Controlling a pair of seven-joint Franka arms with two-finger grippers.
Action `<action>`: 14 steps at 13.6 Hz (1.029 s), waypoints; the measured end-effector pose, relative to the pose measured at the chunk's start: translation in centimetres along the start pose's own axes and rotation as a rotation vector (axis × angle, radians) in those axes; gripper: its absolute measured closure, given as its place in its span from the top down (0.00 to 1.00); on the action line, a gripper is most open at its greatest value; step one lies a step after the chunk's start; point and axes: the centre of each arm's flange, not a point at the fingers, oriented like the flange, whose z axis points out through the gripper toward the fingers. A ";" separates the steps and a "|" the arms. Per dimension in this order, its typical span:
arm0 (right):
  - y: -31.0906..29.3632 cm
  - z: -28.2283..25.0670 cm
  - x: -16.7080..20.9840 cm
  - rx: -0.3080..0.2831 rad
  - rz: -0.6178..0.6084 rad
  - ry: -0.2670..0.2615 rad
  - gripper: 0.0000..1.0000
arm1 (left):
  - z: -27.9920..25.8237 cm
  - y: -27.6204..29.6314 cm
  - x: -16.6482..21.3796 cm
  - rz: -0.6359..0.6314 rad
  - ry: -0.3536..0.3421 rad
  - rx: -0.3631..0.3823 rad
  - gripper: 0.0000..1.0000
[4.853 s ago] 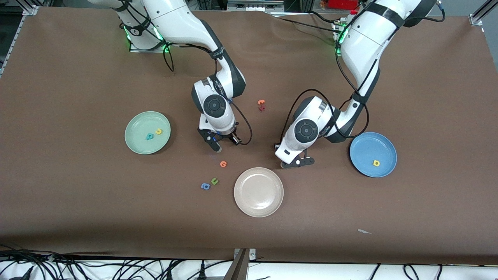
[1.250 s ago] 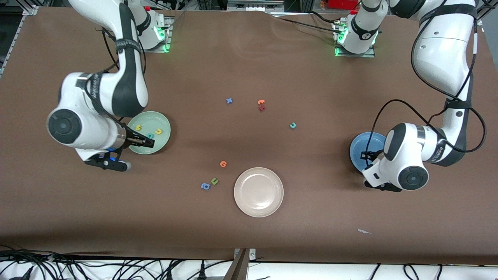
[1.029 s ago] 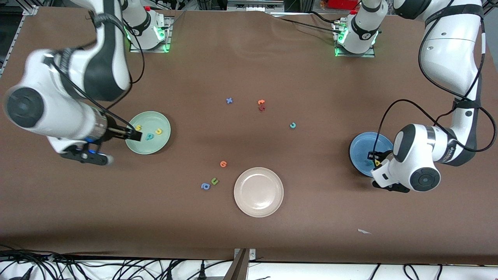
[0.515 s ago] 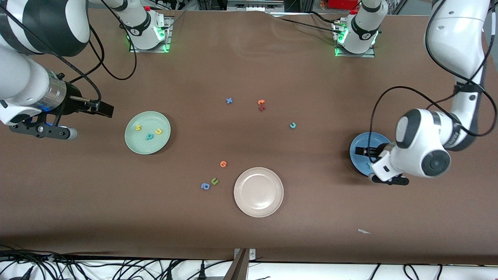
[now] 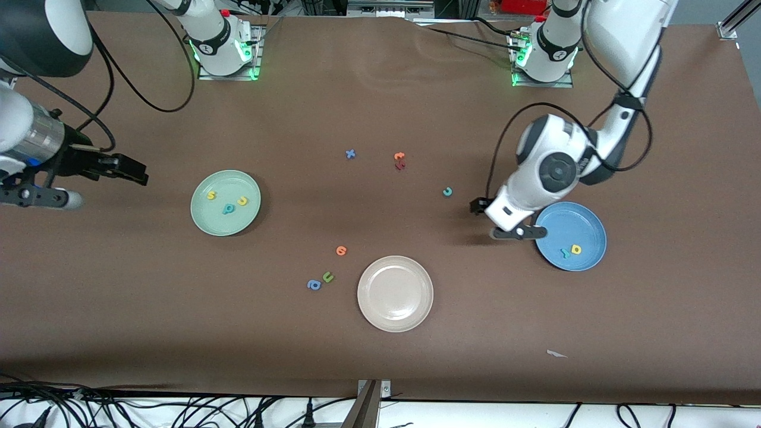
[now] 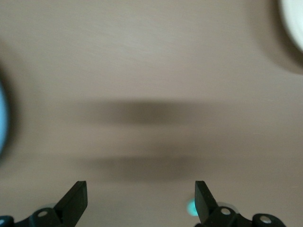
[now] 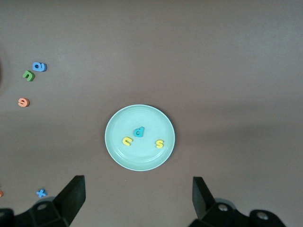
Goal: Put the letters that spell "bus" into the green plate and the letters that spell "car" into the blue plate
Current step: 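Return the right arm to rest while the left gripper reaches teal c, then grasp the teal c letter with the left gripper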
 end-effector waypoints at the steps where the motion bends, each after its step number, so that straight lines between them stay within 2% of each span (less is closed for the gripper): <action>1: 0.8 -0.6 -1.0 -0.004 0.002 0.004 1.00 | 0.7 1.7 -1.2 -0.026 0.021 -0.011 1.00; 4: 1.9 -4.2 -4.1 -0.056 -0.007 0.022 1.00 | 3.9 4.5 -4.0 -0.085 0.036 -0.025 1.00; 7: 1.9 -4.7 -4.7 -0.056 -0.005 0.024 1.00 | 6.7 5.2 -5.1 -0.104 0.011 -0.015 0.99; 9: 2.1 -4.2 -4.5 -0.057 -0.002 0.015 1.00 | 8.2 5.3 -6.0 -0.099 -0.013 0.001 0.94; 13: 3.1 -3.6 -4.2 -0.041 -0.001 -0.002 1.00 | 9.9 6.0 -7.8 -0.093 -0.041 0.023 0.73; 14: 3.5 -3.4 -4.0 -0.028 -0.011 -0.008 1.00 | 10.0 6.0 -8.0 -0.093 -0.044 0.026 0.73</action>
